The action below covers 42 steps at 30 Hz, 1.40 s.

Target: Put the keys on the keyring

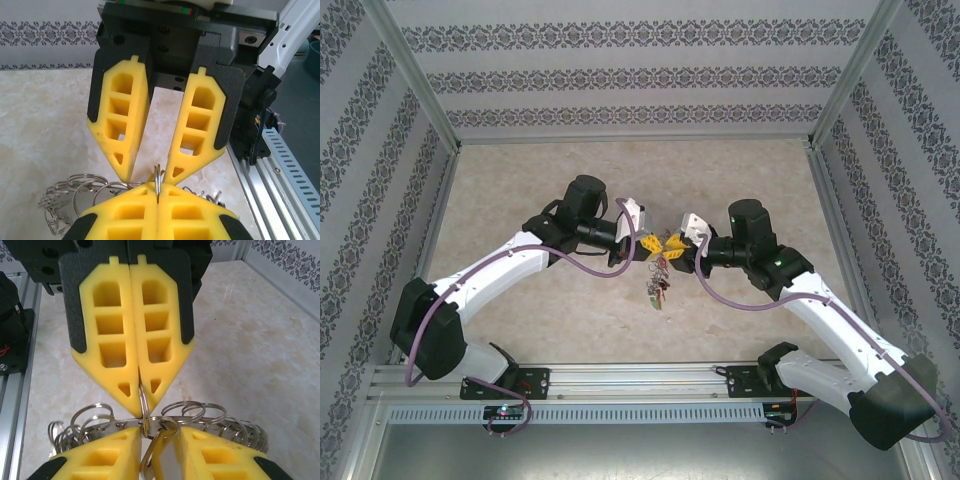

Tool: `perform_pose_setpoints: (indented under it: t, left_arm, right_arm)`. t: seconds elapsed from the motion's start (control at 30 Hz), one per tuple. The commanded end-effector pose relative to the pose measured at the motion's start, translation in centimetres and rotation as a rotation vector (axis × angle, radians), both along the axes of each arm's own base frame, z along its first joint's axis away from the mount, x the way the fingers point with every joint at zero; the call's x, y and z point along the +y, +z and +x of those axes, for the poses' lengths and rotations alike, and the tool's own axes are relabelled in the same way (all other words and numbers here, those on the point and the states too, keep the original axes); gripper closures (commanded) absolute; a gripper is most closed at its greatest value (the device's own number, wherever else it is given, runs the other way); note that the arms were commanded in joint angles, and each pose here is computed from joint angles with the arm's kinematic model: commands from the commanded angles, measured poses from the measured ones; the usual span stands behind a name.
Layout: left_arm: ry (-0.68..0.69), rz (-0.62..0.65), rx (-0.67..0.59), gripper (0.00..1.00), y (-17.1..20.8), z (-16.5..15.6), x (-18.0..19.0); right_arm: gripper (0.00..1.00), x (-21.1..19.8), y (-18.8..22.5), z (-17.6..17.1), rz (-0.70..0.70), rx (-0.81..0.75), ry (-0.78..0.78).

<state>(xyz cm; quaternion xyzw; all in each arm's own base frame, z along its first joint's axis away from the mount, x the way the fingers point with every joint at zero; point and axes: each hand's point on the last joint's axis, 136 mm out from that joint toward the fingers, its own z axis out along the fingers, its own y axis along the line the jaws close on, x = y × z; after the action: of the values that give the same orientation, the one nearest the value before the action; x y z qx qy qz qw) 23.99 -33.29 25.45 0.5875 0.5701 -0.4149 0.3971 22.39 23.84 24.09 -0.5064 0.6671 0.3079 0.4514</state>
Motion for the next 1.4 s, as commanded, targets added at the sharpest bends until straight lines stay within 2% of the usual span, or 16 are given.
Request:
perform_pose_setpoints:
  t: [0.0,0.07,0.27,0.63,0.7,0.87,0.97,1.03,1.17,1.37]
  left_arm:
    - [-0.041,-0.016,-0.045,1.0,1.4,-0.5,-0.5]
    - [-0.042,-0.008,-0.046,1.0,1.3,-0.6,-0.5]
    - [-0.015,0.026,-0.048,1.0,0.7,-0.2,-0.4]
    - [0.011,0.103,-0.015,1.0,-0.9,0.4,-0.3]
    - [0.022,0.109,-0.014,1.0,-1.0,0.6,-0.3]
    - [0.077,0.19,-0.015,1.0,-2.6,1.7,0.2]
    - [0.12,0.28,-0.01,1.0,-4.2,2.5,0.9]
    - [0.164,0.33,-0.011,1.0,-5.0,3.2,1.5]
    - [0.204,0.325,0.009,1.0,-4.8,3.8,1.5]
    - [0.236,0.242,0.07,1.0,-3.8,4.5,0.3]
  right_arm:
    - [0.73,0.0,1.4,0.5,0.008,-0.064,-0.014]
    - [0.73,0.0,1.3,0.4,0.004,-0.06,-0.015]
    - [0.86,-0.5,0.1,0.7,-0.051,-0.051,-0.049]
    - [0.87,-1.5,-0.5,1.1,-0.097,-0.077,-0.116]
    - [0.84,-1.8,-0.8,1.3,-0.109,-0.081,-0.133]
    - [0.75,-3.5,-1.6,3.1,-0.132,-0.071,-0.295]
    - [0.69,-5.1,-1.5,4.8,-0.086,0.013,-0.458]
    - [0.63,-5.9,-1.6,5.4,-0.026,0.13,-0.548]
    - [0.56,-3.2,-1.9,2.9,0.104,0.31,-0.391]
    - [0.51,-2.1,-3.7,2.3,0.194,0.427,-0.484]
